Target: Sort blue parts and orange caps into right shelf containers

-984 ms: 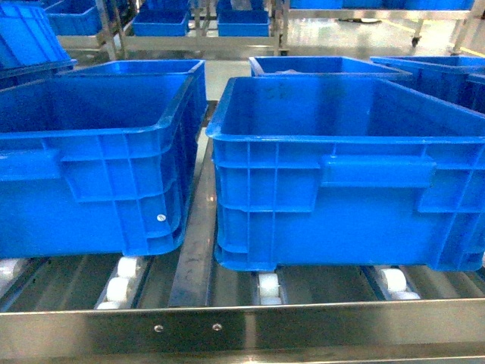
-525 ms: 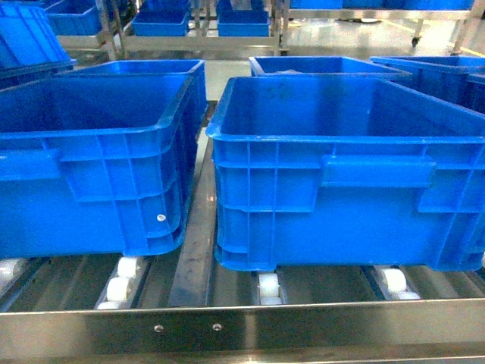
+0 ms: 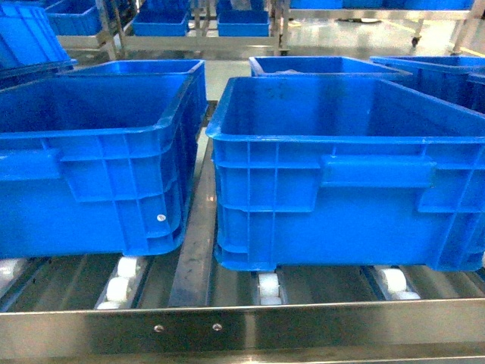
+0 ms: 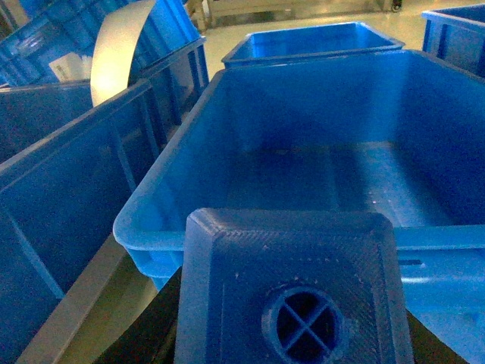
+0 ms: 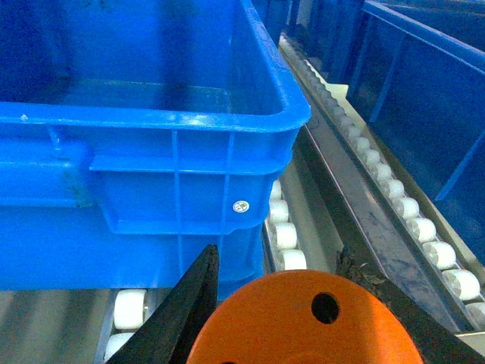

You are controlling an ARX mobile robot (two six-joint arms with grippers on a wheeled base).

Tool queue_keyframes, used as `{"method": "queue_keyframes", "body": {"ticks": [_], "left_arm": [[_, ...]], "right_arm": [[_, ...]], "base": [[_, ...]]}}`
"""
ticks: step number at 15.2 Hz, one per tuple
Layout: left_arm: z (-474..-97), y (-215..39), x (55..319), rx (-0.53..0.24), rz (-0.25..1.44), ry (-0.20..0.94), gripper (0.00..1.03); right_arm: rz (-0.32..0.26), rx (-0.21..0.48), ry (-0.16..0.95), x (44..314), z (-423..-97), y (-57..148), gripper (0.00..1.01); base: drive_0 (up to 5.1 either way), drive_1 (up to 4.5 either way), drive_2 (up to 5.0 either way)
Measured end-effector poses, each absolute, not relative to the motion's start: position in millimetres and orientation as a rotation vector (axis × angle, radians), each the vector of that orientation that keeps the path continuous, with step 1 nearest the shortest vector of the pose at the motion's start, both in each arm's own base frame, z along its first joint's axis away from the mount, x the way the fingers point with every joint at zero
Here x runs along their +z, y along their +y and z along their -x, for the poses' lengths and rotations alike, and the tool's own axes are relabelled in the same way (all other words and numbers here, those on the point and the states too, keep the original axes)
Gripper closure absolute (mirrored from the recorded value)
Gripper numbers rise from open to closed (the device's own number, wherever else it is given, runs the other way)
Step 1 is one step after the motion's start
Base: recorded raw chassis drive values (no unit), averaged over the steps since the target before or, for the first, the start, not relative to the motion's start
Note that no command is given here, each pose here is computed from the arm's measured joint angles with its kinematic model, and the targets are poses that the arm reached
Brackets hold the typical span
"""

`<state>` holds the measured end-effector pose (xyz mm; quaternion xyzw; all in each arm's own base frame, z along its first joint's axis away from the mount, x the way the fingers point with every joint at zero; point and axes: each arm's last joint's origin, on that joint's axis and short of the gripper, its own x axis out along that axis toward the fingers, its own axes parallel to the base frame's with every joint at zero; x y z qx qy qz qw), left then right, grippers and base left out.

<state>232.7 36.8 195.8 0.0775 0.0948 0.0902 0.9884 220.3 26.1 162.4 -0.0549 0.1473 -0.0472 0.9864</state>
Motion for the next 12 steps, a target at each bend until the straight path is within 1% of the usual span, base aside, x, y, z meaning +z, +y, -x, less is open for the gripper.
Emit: {"method": "queue_keyframes", "body": {"ticks": [12], "left_arm": [[-232.7, 36.8, 195.8, 0.181, -0.156, 0.190, 0.59]], "right_arm": [[0.110, -0.095, 0.296, 162.4, -220.3, 26.1, 0.60]], "base": [[0.0, 0.00, 0.0]]}}
